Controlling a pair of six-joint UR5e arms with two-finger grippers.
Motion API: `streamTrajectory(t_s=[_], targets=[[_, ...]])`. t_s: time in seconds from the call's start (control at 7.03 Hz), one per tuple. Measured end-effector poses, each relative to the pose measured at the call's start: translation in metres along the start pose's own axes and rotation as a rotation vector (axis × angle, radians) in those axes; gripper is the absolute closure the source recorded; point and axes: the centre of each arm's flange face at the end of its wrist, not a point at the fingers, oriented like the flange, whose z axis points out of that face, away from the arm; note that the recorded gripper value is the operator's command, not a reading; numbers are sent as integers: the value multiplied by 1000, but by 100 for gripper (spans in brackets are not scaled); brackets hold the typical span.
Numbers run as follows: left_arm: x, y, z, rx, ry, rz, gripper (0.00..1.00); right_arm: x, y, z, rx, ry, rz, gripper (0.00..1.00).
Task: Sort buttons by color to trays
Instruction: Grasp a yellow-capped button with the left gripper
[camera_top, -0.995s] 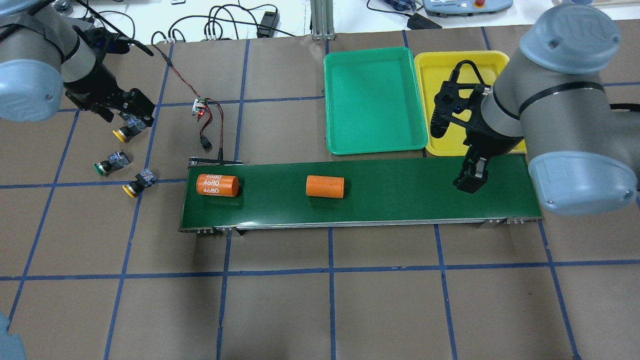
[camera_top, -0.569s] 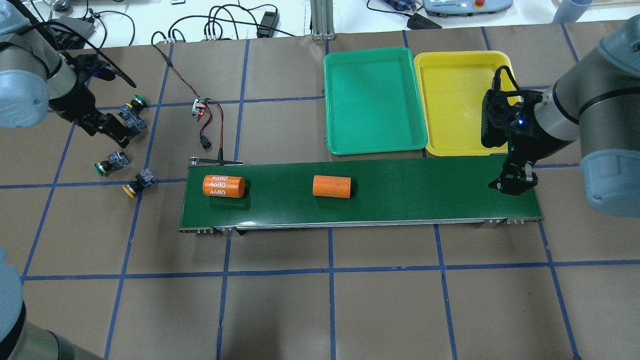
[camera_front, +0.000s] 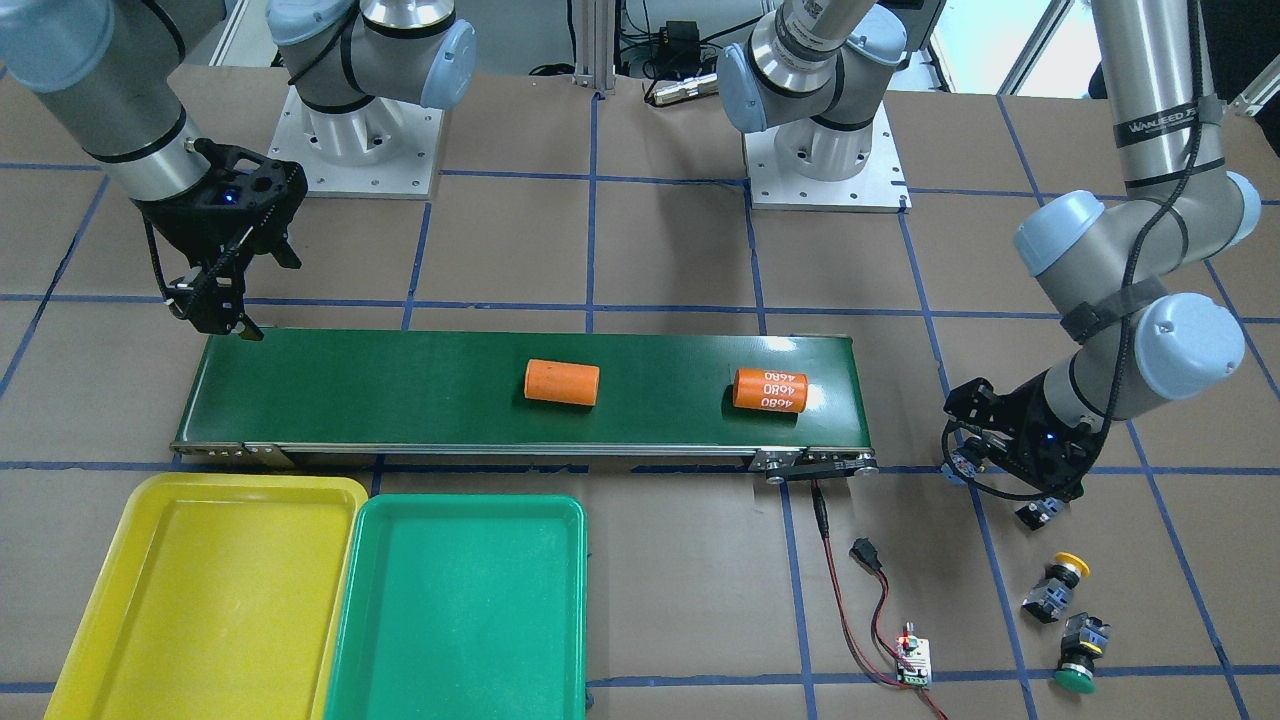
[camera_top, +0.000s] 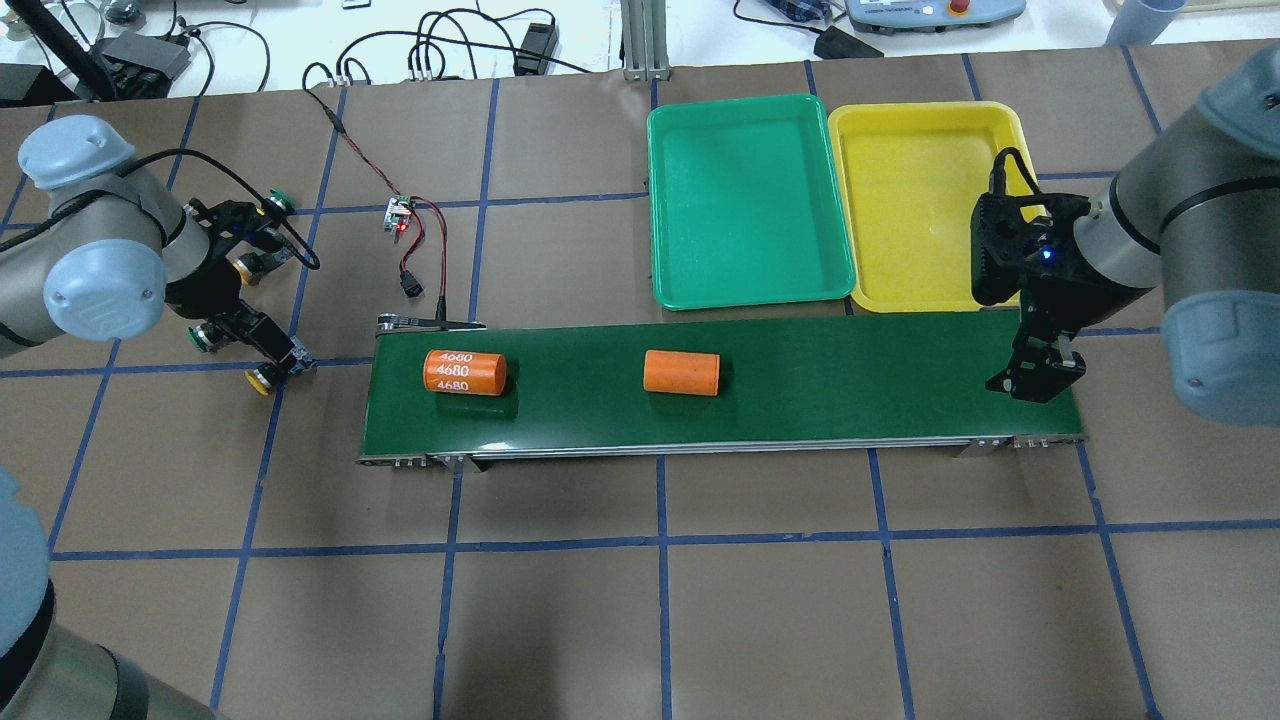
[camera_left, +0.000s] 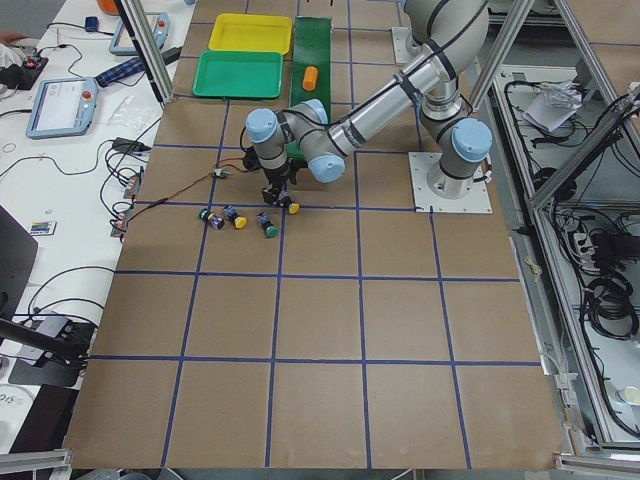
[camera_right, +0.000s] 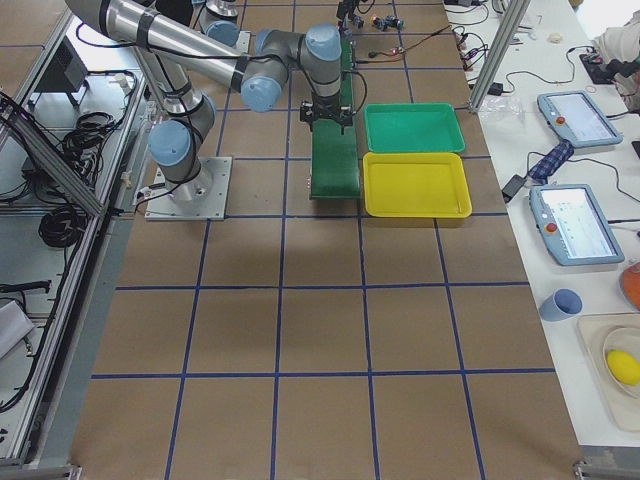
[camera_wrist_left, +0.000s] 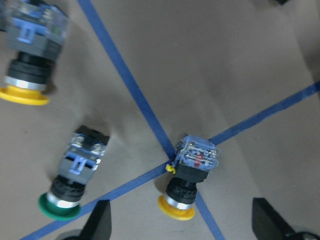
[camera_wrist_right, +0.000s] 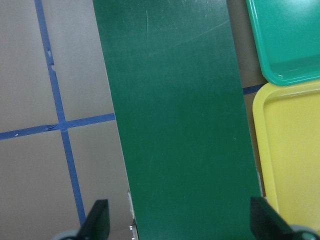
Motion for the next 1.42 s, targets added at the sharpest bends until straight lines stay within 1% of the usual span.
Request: streamTrajectory(t_s=[0.14, 0.28, 0.43, 0.57, 0.71, 0.85, 1.0, 1.14, 1.28, 1.42], targets=[[4, 2, 13, 1, -4, 9, 8, 4, 1, 11, -2, -27, -4, 0], [4, 2, 23, 2, -6, 11, 85, 4, -2, 20, -6, -48, -13, 0], [3, 0, 30, 2, -6, 11, 100, 0, -7, 31, -16, -73, -33, 0], [1, -1, 33, 2, -8, 12, 100, -3, -12, 46, -32, -107, -79, 0], [0, -2, 34, 4, -11, 13, 100, -1, -17, 63, -37, -142, -146, 0], [-1, -5, 31, 9, -18, 14, 100, 2, -21, 74, -35, -163, -193, 0], [-1, -8, 19, 20, -33, 14, 100, 6, -23, 78, -33, -166, -210, 0], [1, -10, -5, 33, -49, -13, 100, 10, -23, 83, -32, -162, -215, 0], [8, -14, -34, 48, -49, -83, 100, 15, -23, 88, -34, -149, -195, 0], [27, -22, -60, 64, -37, -181, 100, 19, -25, 91, -30, -129, -129, 0]])
